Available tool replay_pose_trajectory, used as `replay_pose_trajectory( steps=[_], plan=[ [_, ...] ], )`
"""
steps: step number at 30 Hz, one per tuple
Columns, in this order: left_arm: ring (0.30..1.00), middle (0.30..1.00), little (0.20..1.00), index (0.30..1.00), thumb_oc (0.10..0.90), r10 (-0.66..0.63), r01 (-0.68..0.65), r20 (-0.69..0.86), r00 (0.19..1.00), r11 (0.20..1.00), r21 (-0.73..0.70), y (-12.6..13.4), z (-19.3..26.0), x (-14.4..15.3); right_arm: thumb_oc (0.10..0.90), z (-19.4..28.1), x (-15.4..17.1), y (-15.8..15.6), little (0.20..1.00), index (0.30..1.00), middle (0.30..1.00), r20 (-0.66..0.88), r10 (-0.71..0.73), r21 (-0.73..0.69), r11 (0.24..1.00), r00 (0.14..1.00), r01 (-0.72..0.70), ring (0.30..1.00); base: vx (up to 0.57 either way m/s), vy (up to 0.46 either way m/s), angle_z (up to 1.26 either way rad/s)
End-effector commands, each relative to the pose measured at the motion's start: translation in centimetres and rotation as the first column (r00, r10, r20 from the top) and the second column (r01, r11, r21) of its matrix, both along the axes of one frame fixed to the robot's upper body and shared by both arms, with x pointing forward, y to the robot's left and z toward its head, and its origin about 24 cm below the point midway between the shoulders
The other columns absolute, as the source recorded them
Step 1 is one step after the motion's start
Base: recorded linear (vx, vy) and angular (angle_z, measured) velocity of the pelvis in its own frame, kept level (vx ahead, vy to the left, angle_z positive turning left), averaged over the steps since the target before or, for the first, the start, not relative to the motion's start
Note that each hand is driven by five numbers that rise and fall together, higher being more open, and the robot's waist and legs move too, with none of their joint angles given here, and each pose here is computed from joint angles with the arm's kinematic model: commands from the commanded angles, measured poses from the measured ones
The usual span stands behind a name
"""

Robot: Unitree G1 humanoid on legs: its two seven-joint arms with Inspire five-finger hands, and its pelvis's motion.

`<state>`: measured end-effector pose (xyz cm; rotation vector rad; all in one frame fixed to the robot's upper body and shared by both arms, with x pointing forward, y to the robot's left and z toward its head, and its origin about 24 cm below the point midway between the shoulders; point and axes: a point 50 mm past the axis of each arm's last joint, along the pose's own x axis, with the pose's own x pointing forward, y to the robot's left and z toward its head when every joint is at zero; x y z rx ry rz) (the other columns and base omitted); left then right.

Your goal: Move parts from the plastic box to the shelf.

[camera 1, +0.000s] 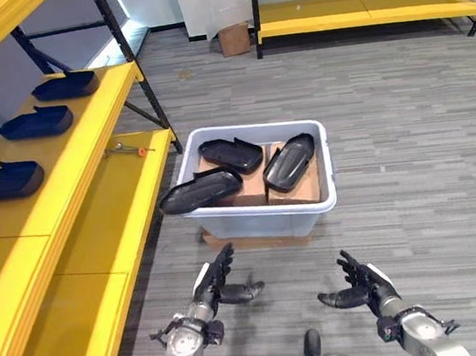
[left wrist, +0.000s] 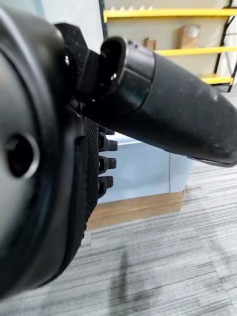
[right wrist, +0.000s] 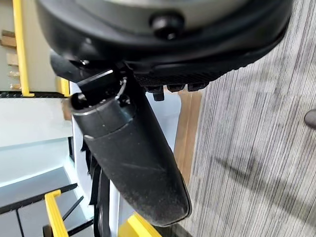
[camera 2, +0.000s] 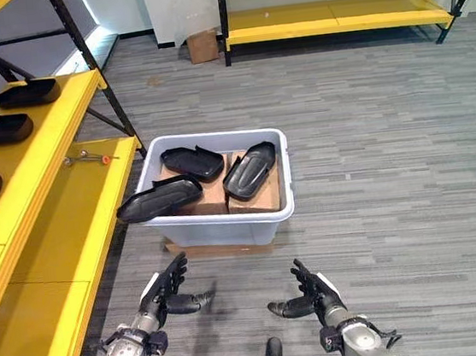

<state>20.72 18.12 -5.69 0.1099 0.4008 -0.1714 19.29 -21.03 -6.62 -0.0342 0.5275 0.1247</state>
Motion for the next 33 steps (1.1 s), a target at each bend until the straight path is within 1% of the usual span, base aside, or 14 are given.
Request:
replay_pose_trajectory(
  steps=[1, 4, 5, 7, 10, 12, 16, 18, 27, 33],
  plan=[
    [1.0, 1.0, 1.0, 1.0, 0.9, 0.008, -0.005, 0.227, 0.974, 1.0, -0.013, 1.2, 4.3, 2.6, 0.9, 2.5, 1.8, 0.9, 1.0, 1.0, 1.0, 0.171, -0.009, 0.072, 0.997, 0.985, -0.003, 1.0, 0.19, -0.079, 0.11],
    [1.0, 1.0, 1.0, 1.0, 0.9, 0.015, -0.015, 0.218, 0.976, 1.0, -0.004, 1.5, 4.1, 2.4, 0.9, 2.5, 1.6, 0.9, 1.0, 1.0, 1.0, 0.172, -0.014, 0.076, 0.997, 0.985, 0.001, 1.0, 0.2, 0.028, 0.22],
    [1.0, 1.0, 1.0, 1.0, 0.9, 0.024, -0.029, 0.201, 0.979, 0.999, 0.024, 2.0, 3.7, 1.9, 0.9, 2.6, 1.6, 0.9, 1.0, 1.0, 1.0, 0.179, 0.002, 0.056, 0.998, 0.984, -0.012, 1.0, 0.29, 0.17, -0.2],
    [1.0, 1.0, 1.0, 1.0, 0.9, 0.029, -0.037, 0.198, 0.98, 0.999, 0.036, 2.3, 3.7, 1.8, 0.9, 2.4, 1.5, 0.8, 1.0, 1.0, 1.0, 0.173, 0.006, 0.045, 0.999, 0.985, -0.014, 1.0, 0.28, 0.169, -0.28],
    [1.0, 1.0, 1.0, 1.0, 0.9, 0.019, -0.033, 0.197, 0.98, 0.997, 0.067, 2.8, 3.7, 1.6, 0.9, 1.9, 1.0, 0.2, 1.0, 1.0, 1.0, 0.143, 0.006, 0.031, 0.999, 0.99, -0.01, 1.0, 0.3, 0.17, -0.53],
    [1.0, 1.0, 1.0, 1.0, 0.9, 0.025, -0.041, 0.196, 0.98, 0.996, 0.08, 3.2, 3.7, 1.4, 0.9, 1.5, 0.4, 0.4, 1.0, 1.0, 1.0, 0.123, 0.016, 0.036, 0.999, 0.992, -0.02, 1.0, 0.28, 0.198, -0.22],
    [1.0, 1.0, 1.0, 1.0, 0.9, 0.008, -0.031, 0.232, 0.973, 0.995, 0.096, 3.3, 4.5, 2.1, 0.9, 1.7, 0.6, 0.5, 1.0, 1.0, 1.0, 0.133, 0.007, 0.055, 0.998, 0.991, -0.014, 1.0, 0.23, 0.23, -0.52],
    [1.0, 1.0, 1.0, 1.0, 0.9, 0.003, -0.029, 0.242, 0.97, 0.994, 0.104, 3.4, 4.7, 2.3, 0.9, 1.7, 0.7, 1.0, 1.0, 1.0, 1.0, 0.133, 0.02, 0.064, 0.998, 0.991, -0.028, 1.0, 0.2, 0.272, -0.06],
    [1.0, 1.0, 1.0, 1.0, 0.9, 0.004, -0.033, 0.242, 0.97, 0.993, 0.114, 3.5, 4.7, 2.5, 0.9, 2.4, 2.3, 2.2, 1.0, 1.0, 1.0, 0.171, 0.064, 0.043, 0.996, 0.983, -0.072, 1.0, 0.12, 0.171, -0.03],
    [1.0, 1.0, 1.0, 1.0, 0.9, -0.032, 0.001, 0.229, 0.973, 0.991, 0.136, 3.2, 4.6, 2.3, 0.9, 2.0, 1.9, 2.7, 1.0, 1.0, 1.0, 0.159, 0.082, 0.042, 0.995, 0.984, -0.089, 1.0, 0.1, 0.191, 0.12]
  ],
)
